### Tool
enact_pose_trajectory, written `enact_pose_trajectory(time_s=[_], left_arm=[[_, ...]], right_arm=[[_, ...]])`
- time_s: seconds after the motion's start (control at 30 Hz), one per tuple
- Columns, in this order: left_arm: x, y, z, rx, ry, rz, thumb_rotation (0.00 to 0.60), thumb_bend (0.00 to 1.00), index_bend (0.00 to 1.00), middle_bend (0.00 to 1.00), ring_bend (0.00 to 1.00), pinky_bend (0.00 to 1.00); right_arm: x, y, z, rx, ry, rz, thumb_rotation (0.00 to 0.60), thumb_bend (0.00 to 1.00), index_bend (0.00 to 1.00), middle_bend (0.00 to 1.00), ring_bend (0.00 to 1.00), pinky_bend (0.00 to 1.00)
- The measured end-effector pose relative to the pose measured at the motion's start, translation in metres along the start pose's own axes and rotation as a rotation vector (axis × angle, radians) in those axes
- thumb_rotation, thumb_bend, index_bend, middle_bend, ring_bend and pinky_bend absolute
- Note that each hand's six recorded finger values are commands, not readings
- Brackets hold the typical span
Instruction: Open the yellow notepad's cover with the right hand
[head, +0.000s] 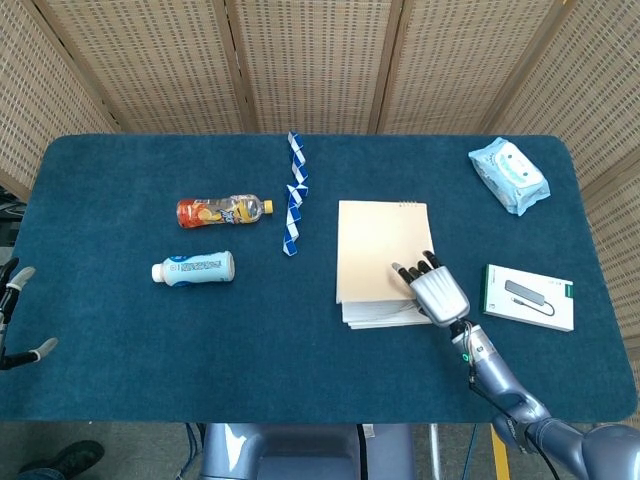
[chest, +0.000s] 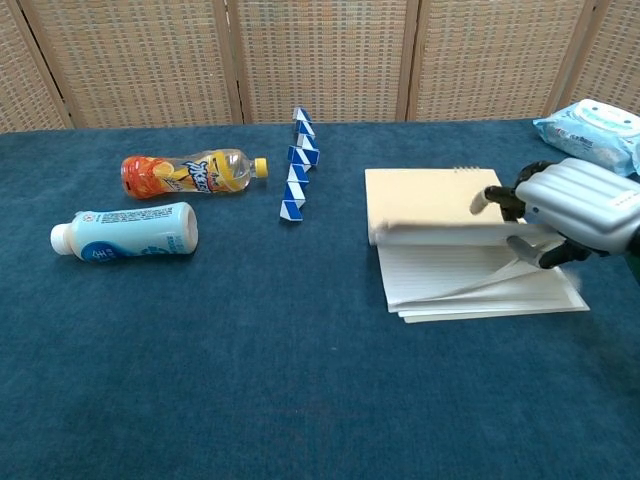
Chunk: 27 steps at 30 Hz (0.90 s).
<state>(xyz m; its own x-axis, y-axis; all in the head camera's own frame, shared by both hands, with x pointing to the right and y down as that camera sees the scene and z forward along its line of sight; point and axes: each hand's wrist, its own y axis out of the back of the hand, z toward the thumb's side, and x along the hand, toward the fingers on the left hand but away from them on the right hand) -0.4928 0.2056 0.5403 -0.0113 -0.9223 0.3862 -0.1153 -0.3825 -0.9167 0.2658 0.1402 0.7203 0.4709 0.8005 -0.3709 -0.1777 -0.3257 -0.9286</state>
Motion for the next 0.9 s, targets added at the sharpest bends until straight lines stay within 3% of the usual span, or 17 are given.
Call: enact_pose_trajectory(time_s=[0.6, 0.9], left_arm=[[-0.001, -0.002, 0.003, 0.008, -0.003, -0.004, 0.600, 0.00, 0.00, 0.00, 0.00, 0.00], [-0.002, -0.004, 0.004, 0.011, -0.004, -0.007, 0.600, 0.00, 0.00, 0.00, 0.00, 0.00]], right_arm=[[0.032, 0.008, -0.012, -0.077, 0.131, -0.059, 0.600, 0.61, 0.63, 0.59, 0.44, 0.29], [0.074, 0.028, 0.000, -0.072, 0.305, -0.117, 0.600, 0.61, 0.63, 0.59, 0.44, 0.29]])
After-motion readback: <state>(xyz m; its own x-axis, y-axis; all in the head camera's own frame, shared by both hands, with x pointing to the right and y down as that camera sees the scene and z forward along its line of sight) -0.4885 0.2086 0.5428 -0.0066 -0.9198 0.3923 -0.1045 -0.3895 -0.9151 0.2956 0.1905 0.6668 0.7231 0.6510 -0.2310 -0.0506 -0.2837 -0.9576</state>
